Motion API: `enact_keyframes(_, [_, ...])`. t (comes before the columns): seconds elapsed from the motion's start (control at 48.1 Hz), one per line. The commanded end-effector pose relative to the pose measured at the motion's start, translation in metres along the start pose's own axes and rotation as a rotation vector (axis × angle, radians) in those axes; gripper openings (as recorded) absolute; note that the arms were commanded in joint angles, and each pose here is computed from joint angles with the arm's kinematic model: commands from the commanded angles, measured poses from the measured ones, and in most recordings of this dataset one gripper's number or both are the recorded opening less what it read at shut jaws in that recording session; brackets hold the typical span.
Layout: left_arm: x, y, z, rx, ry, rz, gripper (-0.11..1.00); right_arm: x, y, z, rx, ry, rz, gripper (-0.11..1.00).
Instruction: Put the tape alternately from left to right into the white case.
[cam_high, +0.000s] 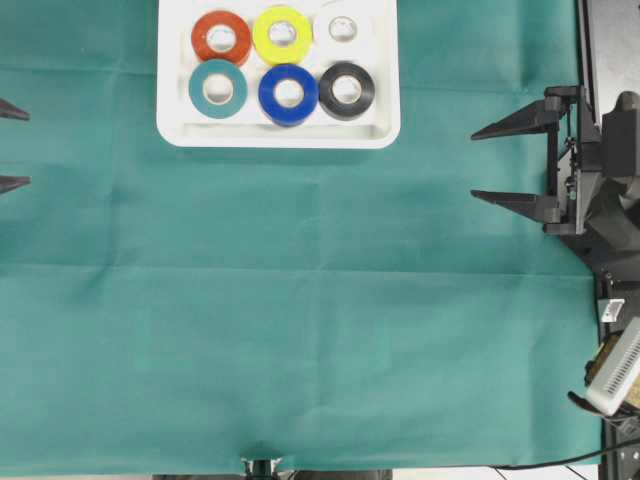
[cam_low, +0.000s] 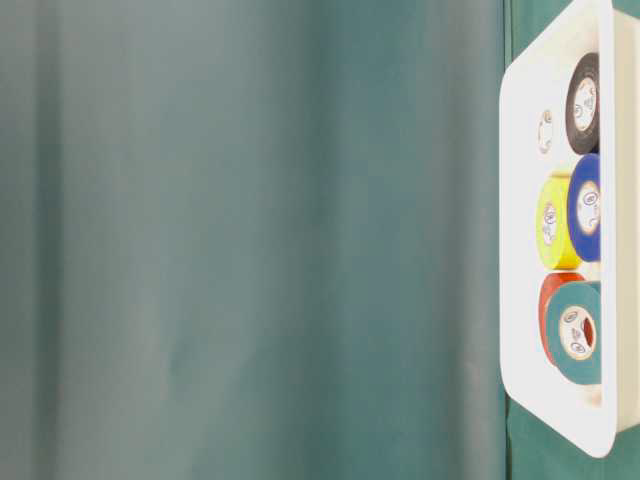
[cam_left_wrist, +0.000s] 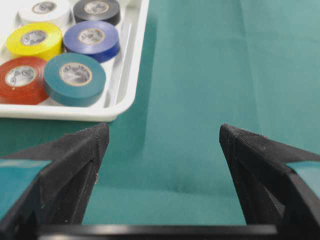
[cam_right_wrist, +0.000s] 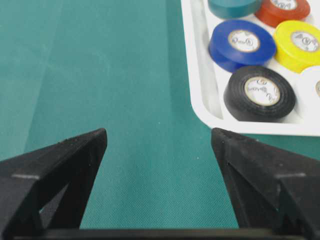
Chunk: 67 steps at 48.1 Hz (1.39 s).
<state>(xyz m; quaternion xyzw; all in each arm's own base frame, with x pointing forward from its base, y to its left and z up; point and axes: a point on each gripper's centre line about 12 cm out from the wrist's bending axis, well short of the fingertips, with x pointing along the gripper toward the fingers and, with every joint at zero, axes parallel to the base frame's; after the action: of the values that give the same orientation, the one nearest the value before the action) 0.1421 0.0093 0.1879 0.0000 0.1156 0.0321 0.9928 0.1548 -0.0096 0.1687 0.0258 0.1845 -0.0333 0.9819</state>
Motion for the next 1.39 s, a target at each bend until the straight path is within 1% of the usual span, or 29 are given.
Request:
enact_keyframes(0.0, [-0.0012,0.0007,0.0036,0.002,-0.011,0.004,1.0,0.0003,0.0002,0.0014,0.005,-0.004,0.002,0.83])
enact_keyframes(0.166, [-0.0025,0.0004,0.0035,0.004,-0.017,0.003,1.0,0.0003,0.0,-0.0015,0.005,0.001,0.001,0.83])
enact_keyframes(1.373, [-0.0023,0.0021,-0.0016,0.001,-0.004,0.015,1.0,0.0003,0.0,-0.001,0.007,0.0,0.001,0.83])
